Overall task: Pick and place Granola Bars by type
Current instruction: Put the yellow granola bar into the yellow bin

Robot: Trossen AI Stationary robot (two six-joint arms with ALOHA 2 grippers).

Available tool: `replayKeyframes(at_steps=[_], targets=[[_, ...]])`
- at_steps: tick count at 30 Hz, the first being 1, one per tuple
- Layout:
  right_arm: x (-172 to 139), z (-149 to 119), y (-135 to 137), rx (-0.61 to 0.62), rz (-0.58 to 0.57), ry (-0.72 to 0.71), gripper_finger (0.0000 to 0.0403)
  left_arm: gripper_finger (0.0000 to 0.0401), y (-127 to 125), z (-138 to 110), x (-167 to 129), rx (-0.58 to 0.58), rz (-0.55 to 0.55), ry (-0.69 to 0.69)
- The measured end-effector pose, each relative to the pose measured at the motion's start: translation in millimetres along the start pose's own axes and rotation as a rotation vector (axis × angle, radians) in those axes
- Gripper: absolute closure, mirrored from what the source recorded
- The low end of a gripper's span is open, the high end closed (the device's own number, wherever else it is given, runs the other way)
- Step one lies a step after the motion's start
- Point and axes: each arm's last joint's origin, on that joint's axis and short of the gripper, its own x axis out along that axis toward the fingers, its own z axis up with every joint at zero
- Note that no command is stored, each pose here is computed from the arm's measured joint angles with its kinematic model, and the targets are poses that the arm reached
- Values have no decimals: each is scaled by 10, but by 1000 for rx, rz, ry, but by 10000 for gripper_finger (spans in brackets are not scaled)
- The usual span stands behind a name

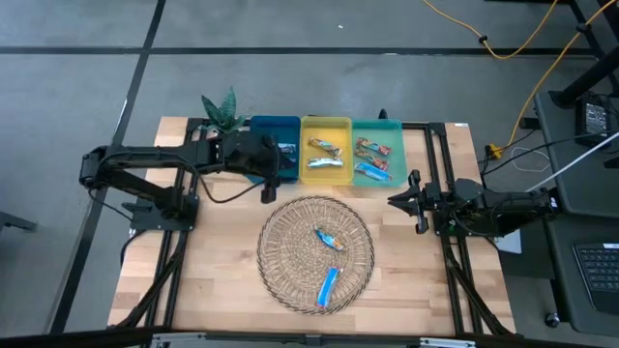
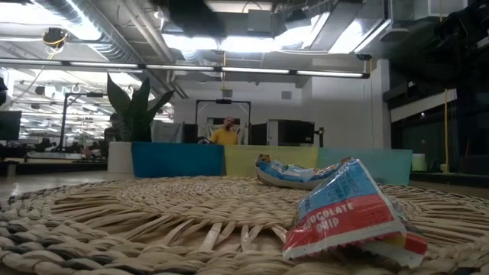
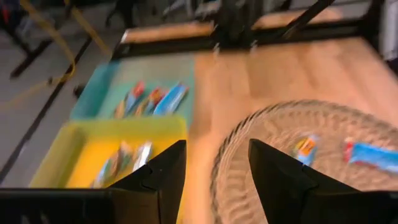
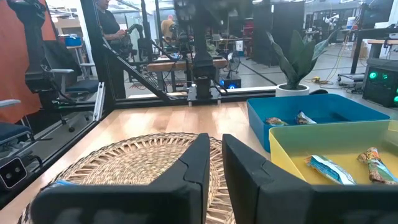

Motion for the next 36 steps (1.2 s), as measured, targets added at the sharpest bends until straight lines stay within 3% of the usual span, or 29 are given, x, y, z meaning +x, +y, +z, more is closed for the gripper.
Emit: replayKeyframes(at_steps=[7,13,21,27,36], targets=[[0,0,0,0,0,0,354,232,-171,414,-78,42,-33,-86],[0,-1,0,0,0,0,354,232,-350,623,-103,85,-116,1],[0,-1,0,0,0,0,354,232,-574,867,84,101,-171,-5],[0,-1,0,0,0,0,354,232,-756,872,352,74,-233,42],[0,-1,0,0,0,1,354,232,-1049,654,792,35,-277,174]])
